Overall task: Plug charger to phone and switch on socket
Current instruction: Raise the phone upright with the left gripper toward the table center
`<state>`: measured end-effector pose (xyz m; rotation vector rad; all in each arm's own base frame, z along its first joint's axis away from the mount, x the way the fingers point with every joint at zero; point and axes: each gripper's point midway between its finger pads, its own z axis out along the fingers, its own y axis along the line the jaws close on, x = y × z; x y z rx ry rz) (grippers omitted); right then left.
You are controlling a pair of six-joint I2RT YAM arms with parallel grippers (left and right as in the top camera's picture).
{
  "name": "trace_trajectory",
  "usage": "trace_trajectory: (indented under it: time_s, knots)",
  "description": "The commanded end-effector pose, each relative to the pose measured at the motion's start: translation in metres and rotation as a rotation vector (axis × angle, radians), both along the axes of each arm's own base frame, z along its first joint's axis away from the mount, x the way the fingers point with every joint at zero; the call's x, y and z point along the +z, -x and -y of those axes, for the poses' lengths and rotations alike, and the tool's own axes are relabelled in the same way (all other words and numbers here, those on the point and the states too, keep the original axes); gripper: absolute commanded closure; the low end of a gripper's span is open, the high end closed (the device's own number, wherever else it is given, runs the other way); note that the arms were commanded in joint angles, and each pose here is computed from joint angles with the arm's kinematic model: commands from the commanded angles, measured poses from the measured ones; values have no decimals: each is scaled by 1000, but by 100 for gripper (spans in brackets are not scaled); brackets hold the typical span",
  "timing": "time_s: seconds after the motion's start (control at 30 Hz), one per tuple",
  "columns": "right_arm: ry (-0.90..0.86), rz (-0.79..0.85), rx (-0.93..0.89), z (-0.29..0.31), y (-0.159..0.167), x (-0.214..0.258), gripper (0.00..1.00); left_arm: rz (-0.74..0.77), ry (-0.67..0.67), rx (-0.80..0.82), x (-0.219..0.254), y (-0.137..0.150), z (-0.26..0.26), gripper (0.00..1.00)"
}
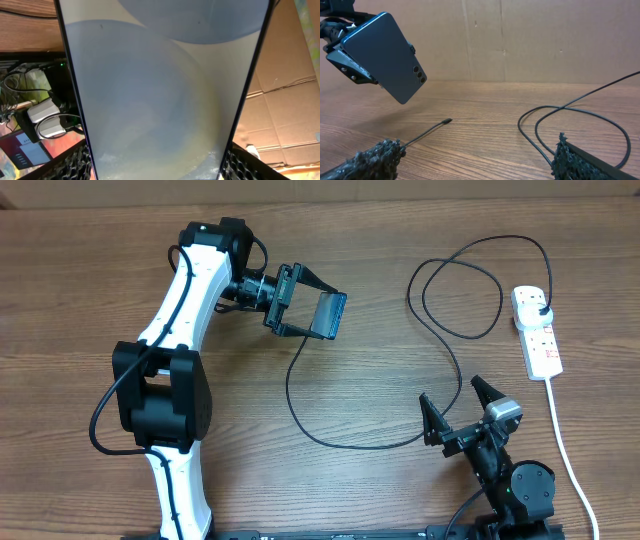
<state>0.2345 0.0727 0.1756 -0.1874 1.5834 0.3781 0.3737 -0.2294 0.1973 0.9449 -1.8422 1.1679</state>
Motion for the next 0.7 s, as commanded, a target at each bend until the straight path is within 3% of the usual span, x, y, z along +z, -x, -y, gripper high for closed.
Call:
trace_trajectory:
  time_s: [0.0, 0.67]
  knots:
    - [-3, 2, -3, 1, 0, -2, 0, 30, 34, -1, 13, -3, 4, 31]
    - [-3, 2, -3, 1, 0, -2, 0, 81, 9, -36, 7, 1, 7, 32]
